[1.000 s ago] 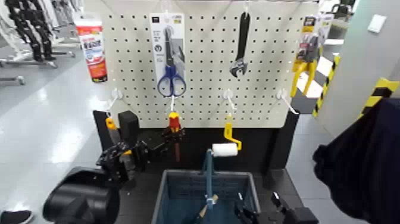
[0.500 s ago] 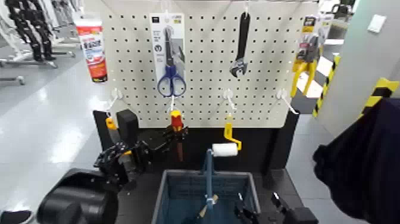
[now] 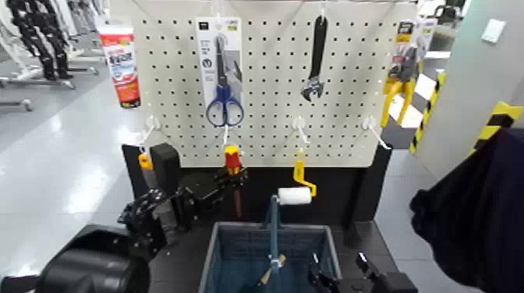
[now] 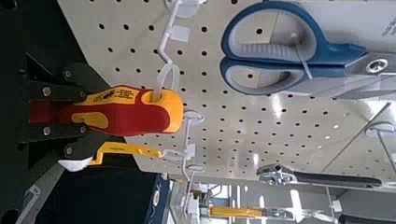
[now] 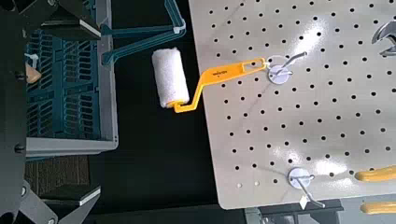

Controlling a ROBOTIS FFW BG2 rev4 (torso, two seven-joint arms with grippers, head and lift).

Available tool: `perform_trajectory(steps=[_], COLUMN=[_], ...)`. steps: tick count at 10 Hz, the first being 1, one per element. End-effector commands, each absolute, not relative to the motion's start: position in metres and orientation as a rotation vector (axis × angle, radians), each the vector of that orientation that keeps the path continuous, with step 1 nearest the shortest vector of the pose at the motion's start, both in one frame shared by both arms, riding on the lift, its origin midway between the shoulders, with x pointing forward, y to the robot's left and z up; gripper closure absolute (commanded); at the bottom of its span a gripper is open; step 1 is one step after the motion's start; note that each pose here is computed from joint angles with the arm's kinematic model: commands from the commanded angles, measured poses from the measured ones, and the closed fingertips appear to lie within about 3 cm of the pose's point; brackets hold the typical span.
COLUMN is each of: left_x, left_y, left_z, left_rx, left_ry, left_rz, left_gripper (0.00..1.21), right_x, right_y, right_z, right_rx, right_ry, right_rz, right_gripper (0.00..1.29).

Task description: Put the red screwdriver into the crate.

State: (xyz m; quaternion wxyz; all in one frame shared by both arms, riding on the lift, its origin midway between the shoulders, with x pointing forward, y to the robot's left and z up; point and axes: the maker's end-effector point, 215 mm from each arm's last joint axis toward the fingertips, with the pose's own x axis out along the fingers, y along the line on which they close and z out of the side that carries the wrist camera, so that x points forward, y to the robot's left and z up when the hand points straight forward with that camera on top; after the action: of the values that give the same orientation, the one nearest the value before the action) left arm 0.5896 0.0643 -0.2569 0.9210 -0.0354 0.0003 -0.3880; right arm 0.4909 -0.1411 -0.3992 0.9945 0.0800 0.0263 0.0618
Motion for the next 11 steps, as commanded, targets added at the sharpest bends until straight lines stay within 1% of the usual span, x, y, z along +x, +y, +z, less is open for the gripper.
perform_trajectory(steps=[1,5,7,11], left_x=[0.572,0.552,0.55,0.545], left_y=[0.067,0.067,0.067,0.058], left_z=[-0.272,-0.297,-0.314,-0.369], left_rx=[-0.118,-0.238,-0.295,-0.422], left_ry=[0.073,0.144,0.174,0.249], left_rz=[-0.786,-0.8,-0.797,-0.792], left_gripper=[1.2,1.2,1.2,1.2], right_x=[0.49,0.49,0.49,0.49], right_y=[-0.143,-0.143,-0.141,-0.142], right_z=[-0.398,-0.397,-0.397,-0.397], right_rx=[0.162,0.167,0.168,0.169], right_ry=[0.049,0.048,0.046,0.048], right_rz=[0.12,0.119,0.122,0.121], right_gripper=[0.14,0.14,0.14,0.14])
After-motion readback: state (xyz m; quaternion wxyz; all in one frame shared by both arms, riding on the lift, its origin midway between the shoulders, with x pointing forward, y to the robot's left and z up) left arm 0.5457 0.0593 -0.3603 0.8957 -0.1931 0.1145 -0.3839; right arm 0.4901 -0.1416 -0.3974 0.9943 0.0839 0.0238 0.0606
